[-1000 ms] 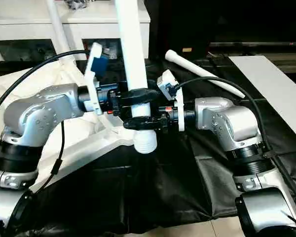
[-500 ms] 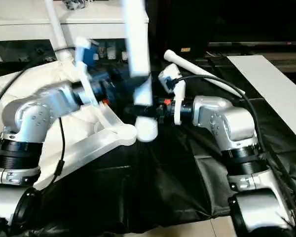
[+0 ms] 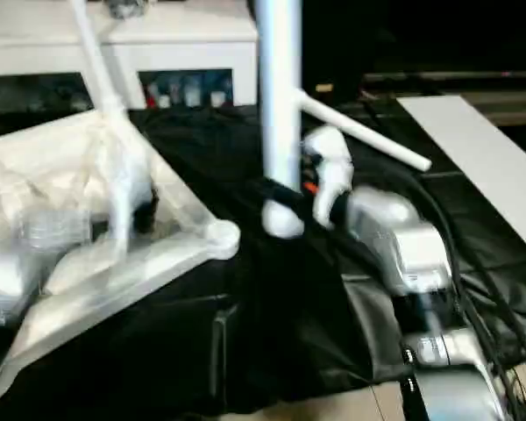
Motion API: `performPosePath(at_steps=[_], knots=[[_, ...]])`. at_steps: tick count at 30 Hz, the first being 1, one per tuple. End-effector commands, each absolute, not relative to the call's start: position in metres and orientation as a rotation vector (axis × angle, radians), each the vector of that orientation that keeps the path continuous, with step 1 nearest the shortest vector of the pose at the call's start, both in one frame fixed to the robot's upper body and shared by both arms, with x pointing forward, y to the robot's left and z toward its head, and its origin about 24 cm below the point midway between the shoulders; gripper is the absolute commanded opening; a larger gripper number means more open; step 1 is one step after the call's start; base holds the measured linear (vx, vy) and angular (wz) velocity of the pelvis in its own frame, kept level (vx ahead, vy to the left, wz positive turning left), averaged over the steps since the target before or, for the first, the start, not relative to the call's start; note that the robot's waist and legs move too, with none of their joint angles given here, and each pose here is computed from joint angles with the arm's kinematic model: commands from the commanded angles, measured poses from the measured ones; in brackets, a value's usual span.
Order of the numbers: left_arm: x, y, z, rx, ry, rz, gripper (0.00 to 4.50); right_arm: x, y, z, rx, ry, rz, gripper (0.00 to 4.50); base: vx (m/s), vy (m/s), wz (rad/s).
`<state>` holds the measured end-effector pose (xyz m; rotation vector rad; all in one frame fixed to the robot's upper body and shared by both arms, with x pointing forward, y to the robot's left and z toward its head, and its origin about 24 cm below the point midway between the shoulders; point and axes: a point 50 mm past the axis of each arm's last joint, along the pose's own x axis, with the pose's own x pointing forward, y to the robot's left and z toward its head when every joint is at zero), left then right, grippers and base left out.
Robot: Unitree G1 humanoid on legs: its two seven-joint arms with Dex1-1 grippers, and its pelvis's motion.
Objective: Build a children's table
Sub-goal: Pick table leg, then insert table leg to table base
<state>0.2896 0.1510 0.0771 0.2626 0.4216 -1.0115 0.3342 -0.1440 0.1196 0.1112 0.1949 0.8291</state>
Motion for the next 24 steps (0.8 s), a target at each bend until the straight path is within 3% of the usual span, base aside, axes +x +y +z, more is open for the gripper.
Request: performPosePath(at_steps=[1, 3, 4, 8, 9, 11, 15, 18, 20, 24], knots=[[0.290, 0.146, 0.079, 0.301, 0.404, -0.989, 3.45, 0.331, -0.152, 0.124, 0.163, 0.141, 0.819, 1.86, 0.000, 0.000, 0.00], [0.291, 0.146, 0.075, 0.315, 0.414, -0.961, 3.39, 0.329, -0.152, 0.122, 0.166, 0.139, 0.818, 1.86, 0.000, 0.000, 0.00], [0.293, 0.148, 0.072, 0.319, 0.432, -0.936, 3.08, 0.329, -0.151, 0.121, 0.163, 0.138, 0.821, 1.86, 0.000, 0.000, 0.00], [0.299, 0.155, 0.062, 0.336, 0.479, -0.843, 2.96, 0.326, -0.149, 0.116, 0.153, 0.133, 0.821, 1.86, 0.000, 0.000, 0.00], [0.301, 0.156, 0.060, 0.338, 0.489, -0.819, 2.65, 0.326, -0.148, 0.116, 0.150, 0.132, 0.822, 1.86, 0.000, 0.000, 0.00], [0.301, 0.161, 0.057, 0.339, 0.539, -0.789, 2.53, 0.324, -0.146, 0.116, 0.147, 0.133, 0.837, 1.86, 0.000, 0.000, 0.00], [0.298, 0.166, 0.058, 0.309, 0.576, -0.756, 2.09, 0.324, -0.145, 0.116, 0.125, 0.135, 0.852, 1.86, 0.000, 0.000, 0.00], [0.297, 0.167, 0.062, 0.262, 0.576, -0.738, 2.03, 0.324, -0.144, 0.118, 0.118, 0.130, 0.864, 1.86, 0.000, 0.000, 0.00], [0.293, 0.166, 0.067, 0.220, 0.565, -0.756, 1.67, 0.325, -0.144, 0.119, 0.115, 0.128, 0.869, 1.86, 0.000, 0.000, 0.00], [0.288, 0.165, 0.070, 0.214, 0.576, -0.770, 1.56, 0.325, -0.144, 0.120, 0.110, 0.127, 0.873, 1.86, 0.000, 0.000, 0.00]])
